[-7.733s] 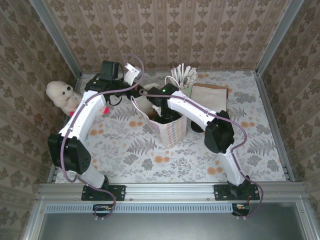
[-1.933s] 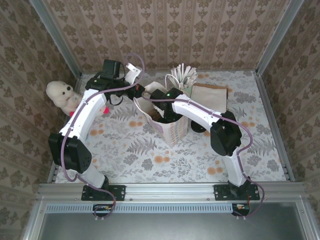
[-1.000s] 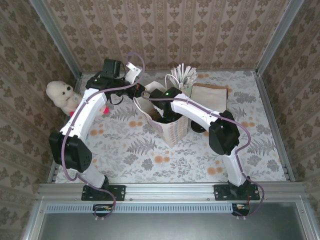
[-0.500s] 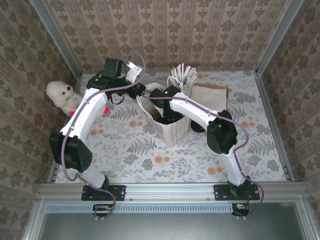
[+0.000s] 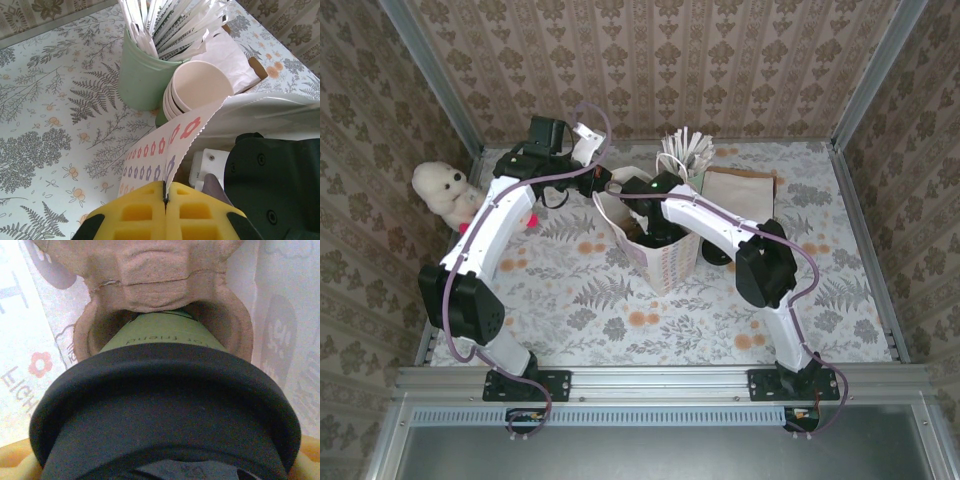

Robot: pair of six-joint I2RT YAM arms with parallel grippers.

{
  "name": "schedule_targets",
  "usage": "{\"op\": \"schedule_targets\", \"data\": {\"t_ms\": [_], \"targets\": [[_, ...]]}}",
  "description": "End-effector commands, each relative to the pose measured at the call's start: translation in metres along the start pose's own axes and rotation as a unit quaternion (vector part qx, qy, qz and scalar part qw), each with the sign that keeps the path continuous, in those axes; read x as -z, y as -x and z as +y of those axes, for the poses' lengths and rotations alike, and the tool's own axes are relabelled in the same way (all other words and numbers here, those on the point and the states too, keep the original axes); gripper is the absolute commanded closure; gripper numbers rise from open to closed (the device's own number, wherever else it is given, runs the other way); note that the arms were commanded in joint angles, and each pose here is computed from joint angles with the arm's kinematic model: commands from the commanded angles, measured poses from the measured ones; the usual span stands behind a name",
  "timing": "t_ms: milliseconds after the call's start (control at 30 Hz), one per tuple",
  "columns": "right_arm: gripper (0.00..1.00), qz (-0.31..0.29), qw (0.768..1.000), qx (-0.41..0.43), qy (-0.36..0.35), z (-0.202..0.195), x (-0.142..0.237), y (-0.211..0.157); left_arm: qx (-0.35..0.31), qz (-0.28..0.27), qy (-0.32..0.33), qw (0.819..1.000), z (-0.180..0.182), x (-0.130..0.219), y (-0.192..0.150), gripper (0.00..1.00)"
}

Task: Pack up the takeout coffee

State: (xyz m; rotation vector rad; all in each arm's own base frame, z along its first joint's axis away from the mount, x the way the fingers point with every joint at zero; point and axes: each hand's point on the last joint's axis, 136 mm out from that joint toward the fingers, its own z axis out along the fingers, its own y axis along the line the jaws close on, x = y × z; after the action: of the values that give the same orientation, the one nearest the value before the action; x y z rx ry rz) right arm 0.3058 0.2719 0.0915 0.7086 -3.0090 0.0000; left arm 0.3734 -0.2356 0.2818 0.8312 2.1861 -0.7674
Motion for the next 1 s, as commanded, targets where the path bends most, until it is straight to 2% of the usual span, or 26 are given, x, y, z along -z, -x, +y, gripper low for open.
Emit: {"op": "schedule_targets", "data": {"t_ms": [0, 267, 533, 767, 967], "targets": [[0.73, 0.079, 0.996, -0.038, -0.017, -0.011, -0.088, -0.010, -0.005, -0.023, -0.024, 0.999, -0.016, 0.007, 0.013, 1.00], [0.71, 0.041, 0.998, -0.040, -0.008, -0.007, -0.081, 0.010, -0.003, -0.015, -0.027, 1.000, -0.015, 0.005, 0.009, 1.00], [0.59, 0.023, 0.999, -0.032, 0.007, -0.003, -0.065, 0.007, -0.006, -0.017, -0.017, 1.000, -0.012, 0.006, 0.012, 1.00], [0.43, -0.009, 0.999, -0.033, 0.017, 0.001, -0.037, 0.009, -0.003, -0.011, -0.012, 1.000, -0.008, 0.003, 0.011, 1.00], [0.34, -0.032, 0.999, -0.029, 0.026, 0.003, -0.017, 0.012, -0.001, -0.004, -0.009, 1.000, -0.006, 0.001, 0.008, 1.00]]}}
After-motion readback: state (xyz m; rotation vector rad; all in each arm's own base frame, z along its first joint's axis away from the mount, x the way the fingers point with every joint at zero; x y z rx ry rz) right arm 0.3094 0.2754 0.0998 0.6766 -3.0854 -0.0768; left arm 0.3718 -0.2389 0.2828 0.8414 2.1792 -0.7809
